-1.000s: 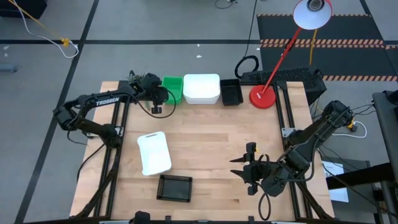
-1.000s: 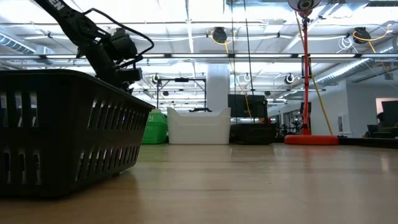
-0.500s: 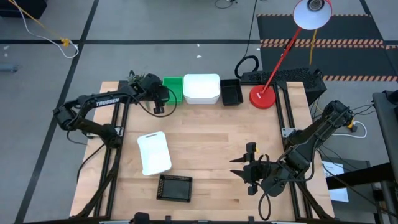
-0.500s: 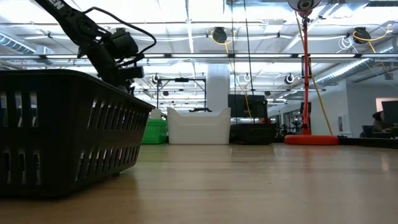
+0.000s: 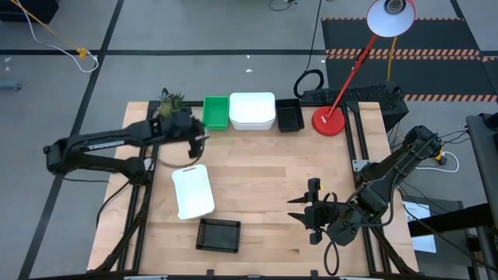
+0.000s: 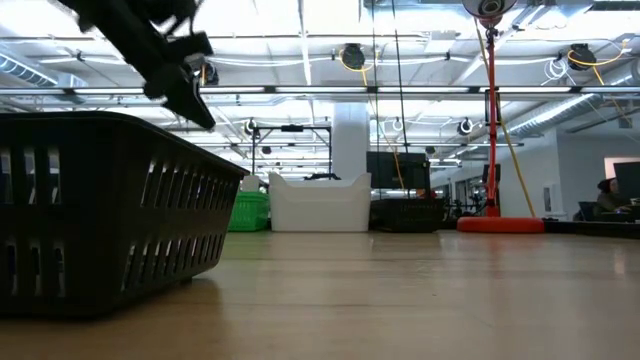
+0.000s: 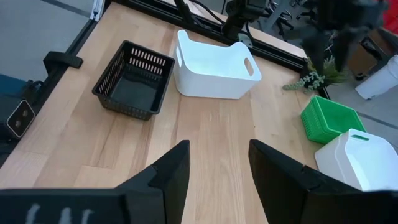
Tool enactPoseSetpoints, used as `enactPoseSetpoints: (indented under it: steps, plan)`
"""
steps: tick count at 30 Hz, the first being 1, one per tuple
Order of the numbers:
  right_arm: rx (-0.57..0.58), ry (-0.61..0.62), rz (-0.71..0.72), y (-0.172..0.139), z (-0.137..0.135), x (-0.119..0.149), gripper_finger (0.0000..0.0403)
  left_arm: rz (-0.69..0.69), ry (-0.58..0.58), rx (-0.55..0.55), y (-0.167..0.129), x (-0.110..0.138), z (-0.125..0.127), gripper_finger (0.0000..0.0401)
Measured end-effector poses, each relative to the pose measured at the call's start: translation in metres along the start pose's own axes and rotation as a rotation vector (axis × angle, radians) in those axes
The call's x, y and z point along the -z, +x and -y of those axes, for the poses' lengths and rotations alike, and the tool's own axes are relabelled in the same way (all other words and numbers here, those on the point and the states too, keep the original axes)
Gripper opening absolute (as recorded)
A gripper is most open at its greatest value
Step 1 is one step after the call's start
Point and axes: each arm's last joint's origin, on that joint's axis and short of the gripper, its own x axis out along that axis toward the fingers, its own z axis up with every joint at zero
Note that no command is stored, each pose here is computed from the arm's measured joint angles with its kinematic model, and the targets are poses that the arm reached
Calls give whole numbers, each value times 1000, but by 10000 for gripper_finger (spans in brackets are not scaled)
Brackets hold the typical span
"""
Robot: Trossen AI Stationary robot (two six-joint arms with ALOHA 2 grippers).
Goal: Stack baskets by color
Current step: Stack the bottom white bin on the stacked white bins
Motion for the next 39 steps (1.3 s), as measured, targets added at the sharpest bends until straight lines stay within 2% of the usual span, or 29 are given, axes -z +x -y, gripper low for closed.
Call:
enactPoseSetpoints:
  steps: [3,10,14,18,21,26,29,32,39]
  plan:
    - [3,0,0,1,1,0,157,20,-19,13,-17,-4,27,216]
    - [21,24,3,5,7,-2,157,26,2,187,-46,-2,104,216]
    - [29,21,-1,8,9,-3,157,36,177,268,-64,10,146,216]
    - [30,3,-1,8,10,-3,157,8,358,346,-81,29,175,216]
    - [27,-7,6,8,10,-4,157,-28,448,376,-93,44,185,216]
    - [26,-2,12,8,9,-5,157,-88,474,378,-102,59,190,216]
    - [24,9,25,8,9,-6,157,-189,509,391,-101,67,191,210]
    - [23,15,32,8,9,-7,157,-278,552,402,-98,73,195,191]
    - [21,36,36,8,9,-7,157,-365,641,414,-87,80,210,134]
